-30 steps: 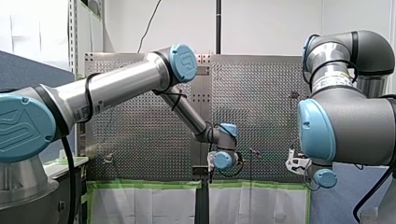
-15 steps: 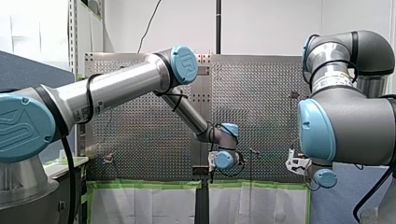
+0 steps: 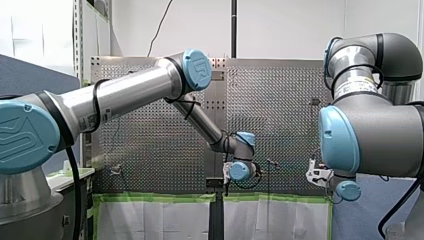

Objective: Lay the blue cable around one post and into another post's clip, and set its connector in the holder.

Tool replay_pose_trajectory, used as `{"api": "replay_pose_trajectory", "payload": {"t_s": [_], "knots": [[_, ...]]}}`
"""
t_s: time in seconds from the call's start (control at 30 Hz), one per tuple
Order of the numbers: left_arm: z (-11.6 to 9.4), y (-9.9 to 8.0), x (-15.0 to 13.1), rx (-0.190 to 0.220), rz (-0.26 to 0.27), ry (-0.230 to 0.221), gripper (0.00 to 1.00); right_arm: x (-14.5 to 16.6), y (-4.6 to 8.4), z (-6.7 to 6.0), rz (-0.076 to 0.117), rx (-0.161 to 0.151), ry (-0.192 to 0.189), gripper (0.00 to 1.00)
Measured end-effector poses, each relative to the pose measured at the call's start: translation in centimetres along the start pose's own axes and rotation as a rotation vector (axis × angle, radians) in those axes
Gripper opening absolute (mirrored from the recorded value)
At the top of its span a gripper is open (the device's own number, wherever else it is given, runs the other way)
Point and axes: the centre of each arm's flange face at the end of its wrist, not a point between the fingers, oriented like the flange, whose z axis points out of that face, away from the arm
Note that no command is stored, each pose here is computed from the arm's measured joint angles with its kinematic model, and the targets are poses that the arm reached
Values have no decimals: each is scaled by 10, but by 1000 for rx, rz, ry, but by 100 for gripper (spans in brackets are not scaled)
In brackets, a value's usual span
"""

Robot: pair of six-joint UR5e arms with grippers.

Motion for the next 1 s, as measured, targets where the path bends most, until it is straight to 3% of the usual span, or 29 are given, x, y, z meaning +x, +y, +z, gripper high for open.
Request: {"api": "replay_pose_trajectory", "payload": {"t_s": [1.0], "knots": [[10, 12, -6, -3, -7, -4, 5, 4, 1, 9, -3, 5, 17, 0]]}}
